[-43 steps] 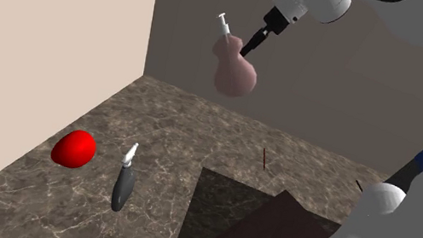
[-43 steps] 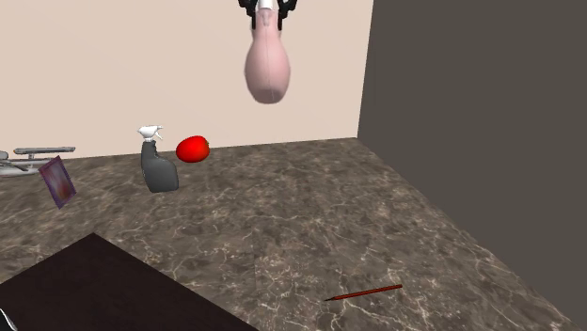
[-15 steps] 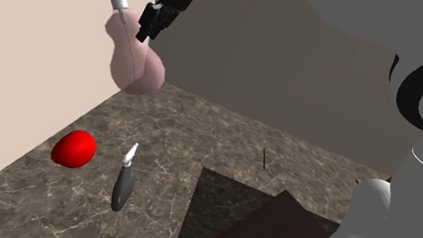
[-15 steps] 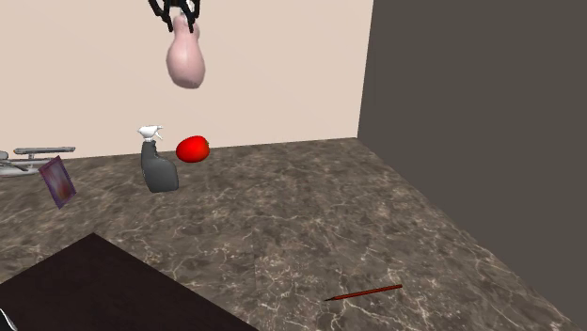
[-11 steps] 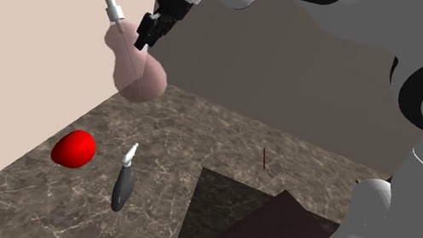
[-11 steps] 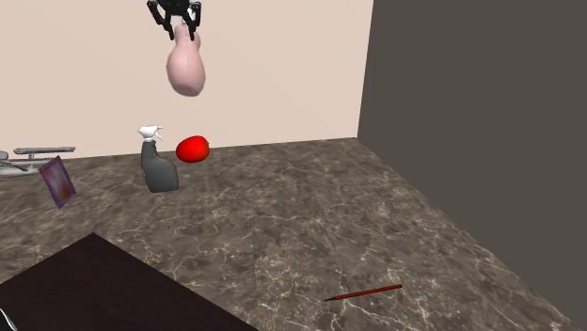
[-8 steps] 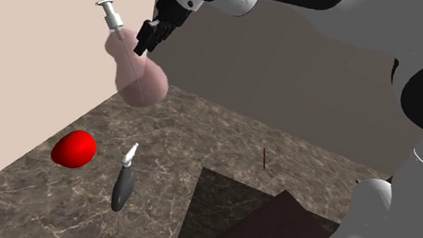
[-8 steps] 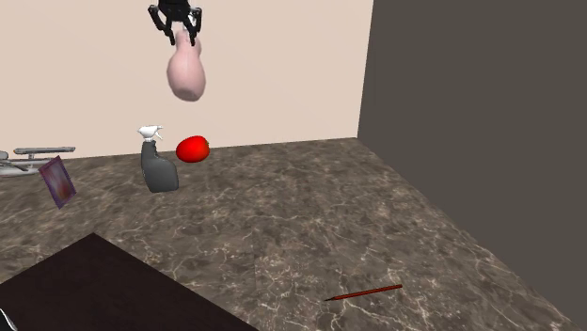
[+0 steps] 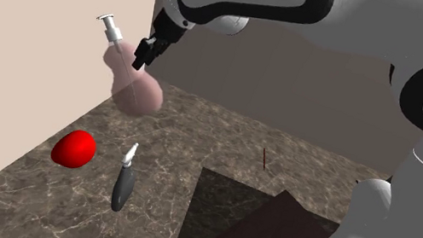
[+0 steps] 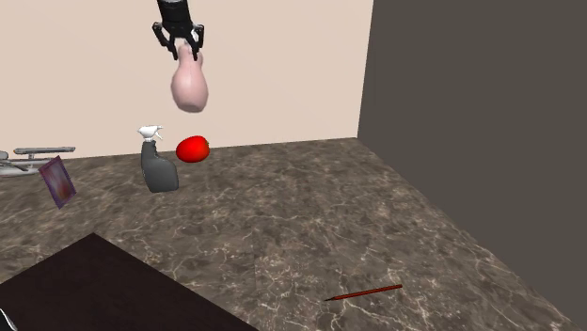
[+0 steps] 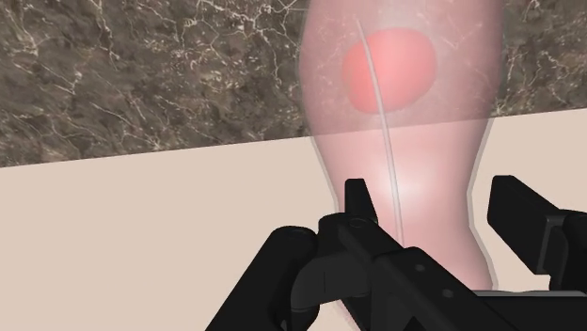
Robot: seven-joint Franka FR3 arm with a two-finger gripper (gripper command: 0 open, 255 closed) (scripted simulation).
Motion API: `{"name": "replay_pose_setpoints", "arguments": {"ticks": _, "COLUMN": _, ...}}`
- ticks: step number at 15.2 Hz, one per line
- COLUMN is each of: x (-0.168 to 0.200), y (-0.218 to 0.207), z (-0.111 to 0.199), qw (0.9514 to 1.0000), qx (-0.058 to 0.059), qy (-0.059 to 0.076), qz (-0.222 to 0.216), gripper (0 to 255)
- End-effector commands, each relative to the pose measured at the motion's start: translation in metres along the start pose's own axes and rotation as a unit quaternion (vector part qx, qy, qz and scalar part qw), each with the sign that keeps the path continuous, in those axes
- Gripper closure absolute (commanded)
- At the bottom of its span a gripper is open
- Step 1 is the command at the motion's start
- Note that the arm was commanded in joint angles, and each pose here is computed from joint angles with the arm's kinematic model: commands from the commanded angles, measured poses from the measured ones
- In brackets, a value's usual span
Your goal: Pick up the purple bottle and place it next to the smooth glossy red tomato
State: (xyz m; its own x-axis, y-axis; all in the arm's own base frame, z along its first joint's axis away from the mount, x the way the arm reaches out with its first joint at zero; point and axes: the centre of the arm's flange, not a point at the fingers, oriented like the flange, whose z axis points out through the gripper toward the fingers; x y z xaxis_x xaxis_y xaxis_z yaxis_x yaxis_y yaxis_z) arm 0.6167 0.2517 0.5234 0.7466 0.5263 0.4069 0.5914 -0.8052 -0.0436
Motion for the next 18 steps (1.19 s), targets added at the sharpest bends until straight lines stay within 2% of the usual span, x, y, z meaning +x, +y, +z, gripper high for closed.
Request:
{"name": "replay_pose_setpoints", "arguments": {"ticks": 1, "x": -0.004, "y": 0.001, "z": 0.009, "qw": 1.0, "qx": 0.0, "qy": 0.001, "qz": 0.0, "gripper": 255}}
{"name": "replay_pose_setpoints", "arguments": {"ticks": 18, "x": -0.04, "y": 0.005, "z": 0.091, "qw": 1.0, "qx": 0.0, "qy": 0.001, "qz": 0.0, "gripper": 255}}
